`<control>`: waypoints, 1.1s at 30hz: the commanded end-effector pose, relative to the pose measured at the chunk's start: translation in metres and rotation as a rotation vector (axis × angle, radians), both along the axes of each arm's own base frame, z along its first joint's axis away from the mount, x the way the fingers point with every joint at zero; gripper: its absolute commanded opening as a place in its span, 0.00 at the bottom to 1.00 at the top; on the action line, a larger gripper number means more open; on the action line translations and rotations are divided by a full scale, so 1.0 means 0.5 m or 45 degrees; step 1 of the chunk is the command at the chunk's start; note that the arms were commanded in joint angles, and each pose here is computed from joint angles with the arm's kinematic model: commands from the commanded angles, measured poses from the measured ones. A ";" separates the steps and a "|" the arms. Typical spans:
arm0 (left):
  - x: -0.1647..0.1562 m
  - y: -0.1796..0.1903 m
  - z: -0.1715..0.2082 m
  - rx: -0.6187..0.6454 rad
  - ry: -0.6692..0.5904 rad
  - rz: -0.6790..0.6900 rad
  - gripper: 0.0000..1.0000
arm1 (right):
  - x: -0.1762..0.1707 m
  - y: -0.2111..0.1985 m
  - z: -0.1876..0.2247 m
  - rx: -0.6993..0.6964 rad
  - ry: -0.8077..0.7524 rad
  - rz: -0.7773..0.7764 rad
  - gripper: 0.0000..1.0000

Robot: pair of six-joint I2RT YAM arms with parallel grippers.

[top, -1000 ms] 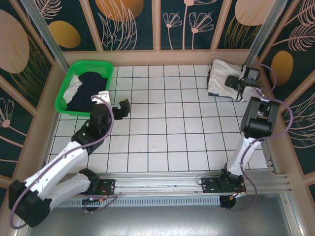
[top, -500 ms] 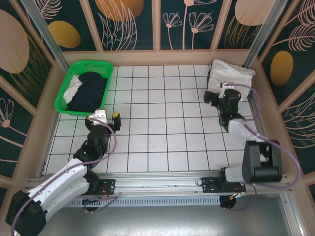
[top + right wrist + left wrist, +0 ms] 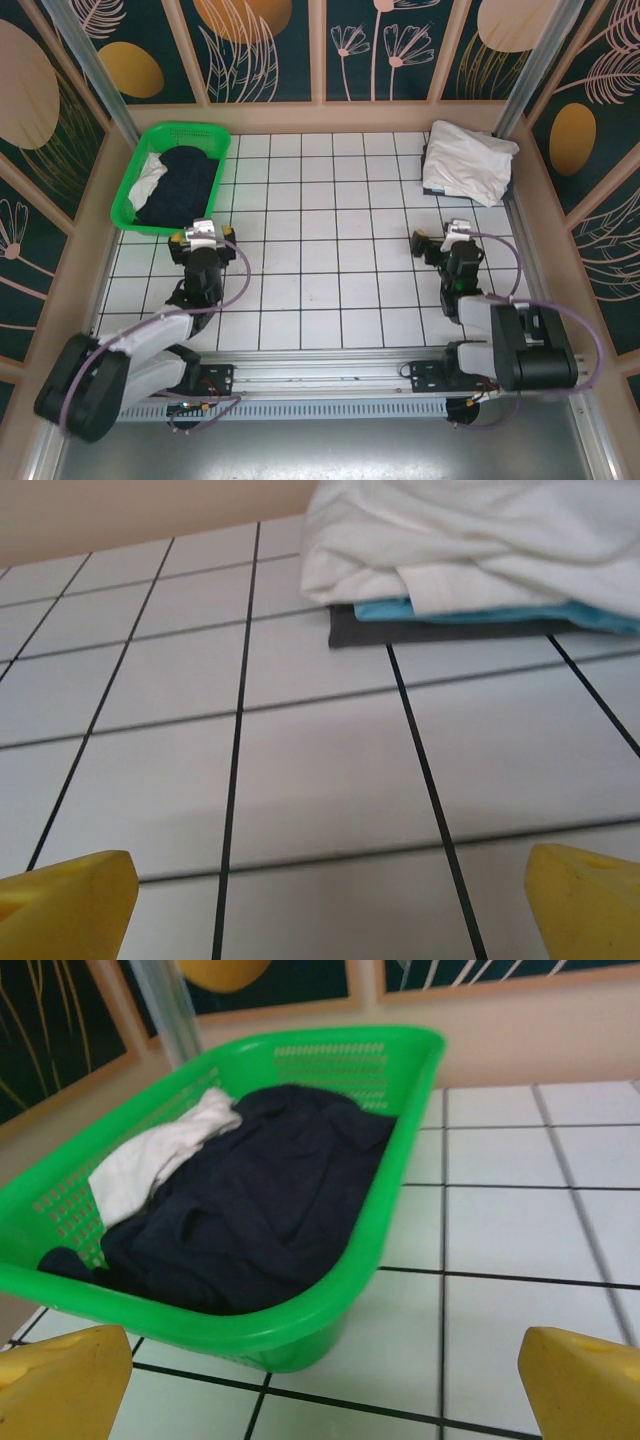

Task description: Fold and stack the t-shirts

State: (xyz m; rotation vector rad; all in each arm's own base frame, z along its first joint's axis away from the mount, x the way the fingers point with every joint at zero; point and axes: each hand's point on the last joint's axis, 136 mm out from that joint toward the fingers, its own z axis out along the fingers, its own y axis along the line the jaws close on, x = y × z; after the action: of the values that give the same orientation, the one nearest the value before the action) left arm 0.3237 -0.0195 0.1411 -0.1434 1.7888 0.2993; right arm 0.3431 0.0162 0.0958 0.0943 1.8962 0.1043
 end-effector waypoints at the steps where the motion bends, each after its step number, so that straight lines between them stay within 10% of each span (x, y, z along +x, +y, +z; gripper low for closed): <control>1: 0.041 0.028 0.012 -0.107 -0.127 0.001 0.99 | 0.065 -0.003 0.085 -0.080 -0.208 0.002 0.99; 15: 0.118 -0.050 -0.009 -0.104 -0.010 -0.373 0.99 | 0.057 -0.073 0.065 -0.001 -0.298 -0.133 0.99; 26: 0.071 0.037 0.007 -0.153 -0.102 -0.079 0.99 | 0.058 -0.073 0.064 -0.016 -0.295 -0.147 0.99; 33: 0.091 0.025 0.022 -0.113 -0.159 -0.189 0.99 | 0.058 -0.073 0.064 -0.015 -0.294 -0.148 0.99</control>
State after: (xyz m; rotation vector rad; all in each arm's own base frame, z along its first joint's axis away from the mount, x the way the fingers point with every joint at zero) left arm 0.3621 -0.0021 0.1387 -0.1287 1.7347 0.1188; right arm 0.3673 -0.0173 0.1138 0.1654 1.7126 0.0431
